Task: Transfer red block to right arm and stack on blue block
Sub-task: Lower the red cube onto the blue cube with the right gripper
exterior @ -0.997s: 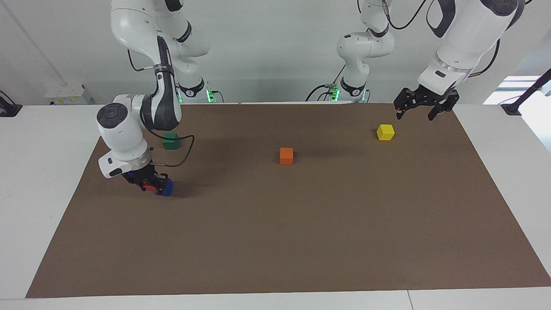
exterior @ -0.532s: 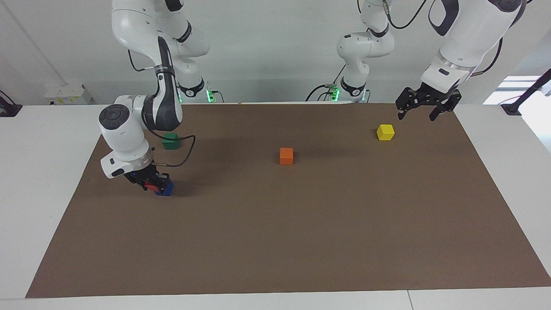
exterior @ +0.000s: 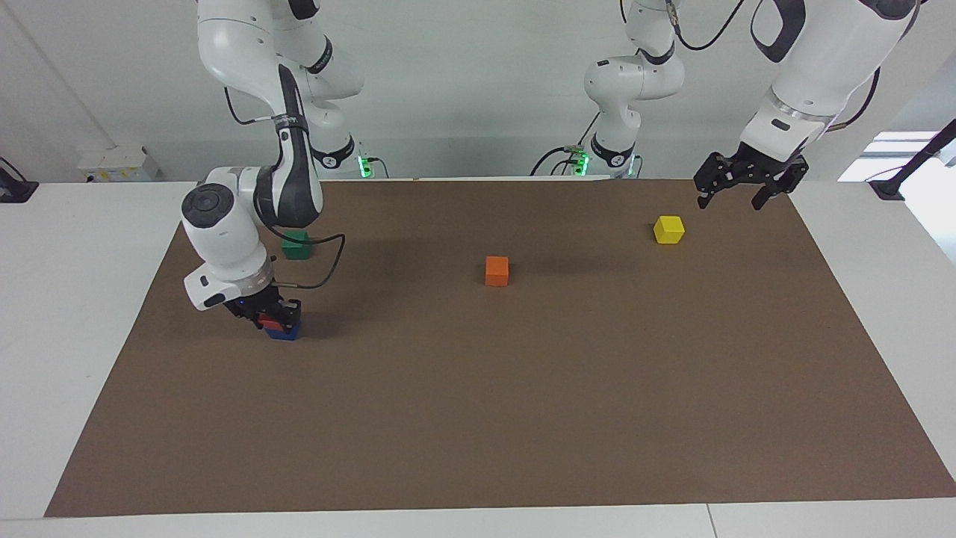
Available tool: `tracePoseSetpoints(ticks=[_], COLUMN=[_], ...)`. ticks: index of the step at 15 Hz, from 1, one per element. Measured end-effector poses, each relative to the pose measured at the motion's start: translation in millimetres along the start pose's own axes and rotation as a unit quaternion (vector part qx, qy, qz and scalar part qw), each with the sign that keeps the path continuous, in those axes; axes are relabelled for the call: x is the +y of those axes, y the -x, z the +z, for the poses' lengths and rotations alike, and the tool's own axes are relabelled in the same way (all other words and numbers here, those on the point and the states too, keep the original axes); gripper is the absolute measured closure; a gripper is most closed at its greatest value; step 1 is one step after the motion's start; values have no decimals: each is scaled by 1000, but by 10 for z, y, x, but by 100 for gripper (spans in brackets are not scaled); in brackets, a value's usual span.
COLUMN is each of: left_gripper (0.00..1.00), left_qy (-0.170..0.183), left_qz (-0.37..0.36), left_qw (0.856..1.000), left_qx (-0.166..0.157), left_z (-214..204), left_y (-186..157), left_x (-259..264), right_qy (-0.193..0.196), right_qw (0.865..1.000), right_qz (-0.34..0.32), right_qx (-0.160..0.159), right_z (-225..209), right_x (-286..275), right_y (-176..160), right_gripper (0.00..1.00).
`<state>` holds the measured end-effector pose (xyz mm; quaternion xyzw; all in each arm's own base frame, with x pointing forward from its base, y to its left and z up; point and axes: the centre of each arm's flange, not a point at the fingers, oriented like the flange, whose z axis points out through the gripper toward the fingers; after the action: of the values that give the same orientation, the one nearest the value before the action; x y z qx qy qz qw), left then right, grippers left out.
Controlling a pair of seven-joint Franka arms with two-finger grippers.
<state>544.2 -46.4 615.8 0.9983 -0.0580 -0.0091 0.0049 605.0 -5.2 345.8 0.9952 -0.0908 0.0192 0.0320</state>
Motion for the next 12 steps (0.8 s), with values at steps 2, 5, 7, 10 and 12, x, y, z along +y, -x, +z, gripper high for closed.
tracePoseSetpoints(ticks=[2, 5, 7, 10, 12], left_gripper=[0, 0, 0, 0, 0], left_qy=[0, 0, 0, 0, 0], left_qz=[0, 0, 0, 0, 0], left_qw=[1000, 1000, 1000, 1000, 1000], left_qx=[0, 0, 0, 0, 0], left_z=[0, 0, 0, -1, -5], left_y=[0, 0, 0, 1, 3], left_x=[0, 2, 2, 2, -1], right_qy=[0, 0, 0, 0, 0], right_qw=[1000, 1000, 1000, 1000, 1000], right_qz=[0, 0, 0, 2, 2], right_qx=[0, 0, 0, 0, 0], right_z=[0, 0, 0, 2, 2], right_x=[1, 1, 5, 21, 24], right_y=[0, 0, -1, -3, -4], right_gripper=[44, 44, 44, 44, 44])
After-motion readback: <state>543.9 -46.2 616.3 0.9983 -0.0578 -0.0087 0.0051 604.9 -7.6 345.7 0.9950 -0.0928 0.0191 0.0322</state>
